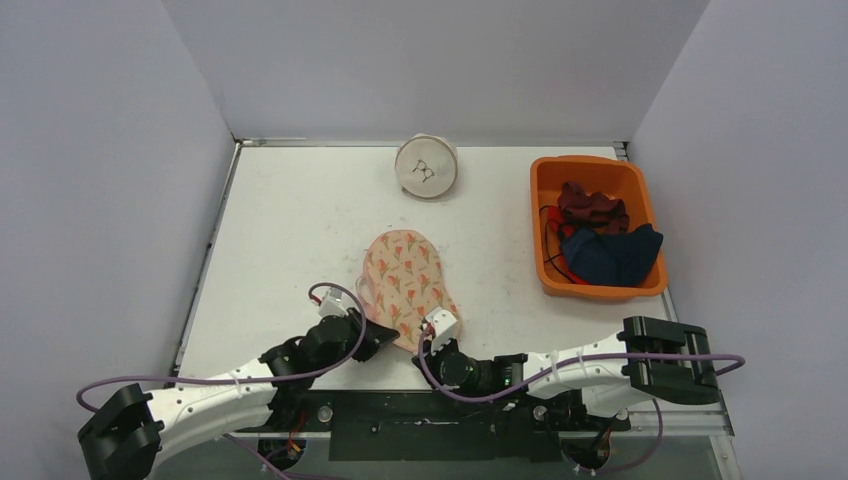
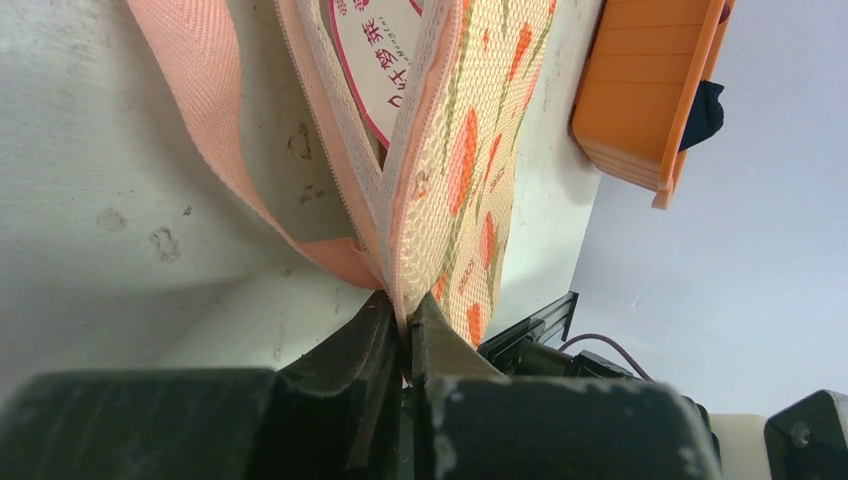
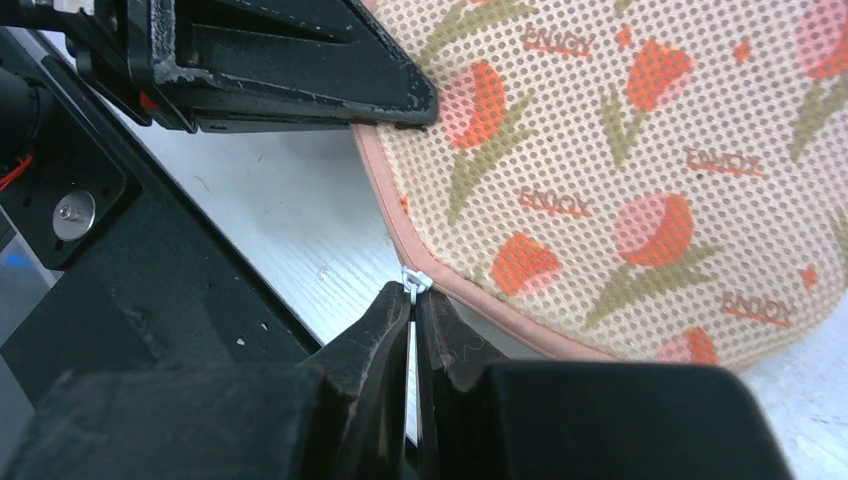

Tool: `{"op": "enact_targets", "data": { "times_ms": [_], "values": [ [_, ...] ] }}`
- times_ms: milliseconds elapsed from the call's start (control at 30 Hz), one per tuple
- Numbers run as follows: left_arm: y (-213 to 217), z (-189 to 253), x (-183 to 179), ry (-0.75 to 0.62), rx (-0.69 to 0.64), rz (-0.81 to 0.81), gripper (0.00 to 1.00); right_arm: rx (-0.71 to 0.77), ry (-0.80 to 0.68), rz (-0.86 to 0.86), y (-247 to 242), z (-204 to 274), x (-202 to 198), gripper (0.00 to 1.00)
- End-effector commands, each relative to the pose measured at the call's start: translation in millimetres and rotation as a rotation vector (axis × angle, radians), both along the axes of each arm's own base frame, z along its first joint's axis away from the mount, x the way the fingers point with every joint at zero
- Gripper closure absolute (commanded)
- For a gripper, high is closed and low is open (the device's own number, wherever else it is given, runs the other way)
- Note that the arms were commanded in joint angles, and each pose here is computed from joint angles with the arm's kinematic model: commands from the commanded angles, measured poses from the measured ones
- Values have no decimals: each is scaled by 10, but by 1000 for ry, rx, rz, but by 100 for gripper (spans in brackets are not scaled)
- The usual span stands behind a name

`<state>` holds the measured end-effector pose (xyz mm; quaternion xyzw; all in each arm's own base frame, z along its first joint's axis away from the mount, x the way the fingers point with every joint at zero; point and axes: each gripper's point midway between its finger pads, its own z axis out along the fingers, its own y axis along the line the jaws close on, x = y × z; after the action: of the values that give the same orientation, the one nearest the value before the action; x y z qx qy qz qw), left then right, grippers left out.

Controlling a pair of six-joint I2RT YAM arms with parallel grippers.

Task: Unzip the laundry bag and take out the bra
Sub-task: Unzip the laundry bag at the center of the board.

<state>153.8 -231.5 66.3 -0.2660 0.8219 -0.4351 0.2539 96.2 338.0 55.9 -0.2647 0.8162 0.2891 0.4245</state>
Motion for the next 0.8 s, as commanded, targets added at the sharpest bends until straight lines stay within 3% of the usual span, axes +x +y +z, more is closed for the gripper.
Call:
{"op": "enact_targets", "data": {
  "times_ms": [0, 400, 767],
  "values": [
    [56, 82, 142, -47, 6, 31, 100, 16, -4, -37, -125, 61, 31, 95],
    [37, 41, 152, -47, 48, -43, 100, -13, -4, -166, -557, -26, 143, 95],
    [-40, 50, 362, -58, 100, -136, 100, 7, 14, -129, -554, -67, 70, 95]
  ]
}}
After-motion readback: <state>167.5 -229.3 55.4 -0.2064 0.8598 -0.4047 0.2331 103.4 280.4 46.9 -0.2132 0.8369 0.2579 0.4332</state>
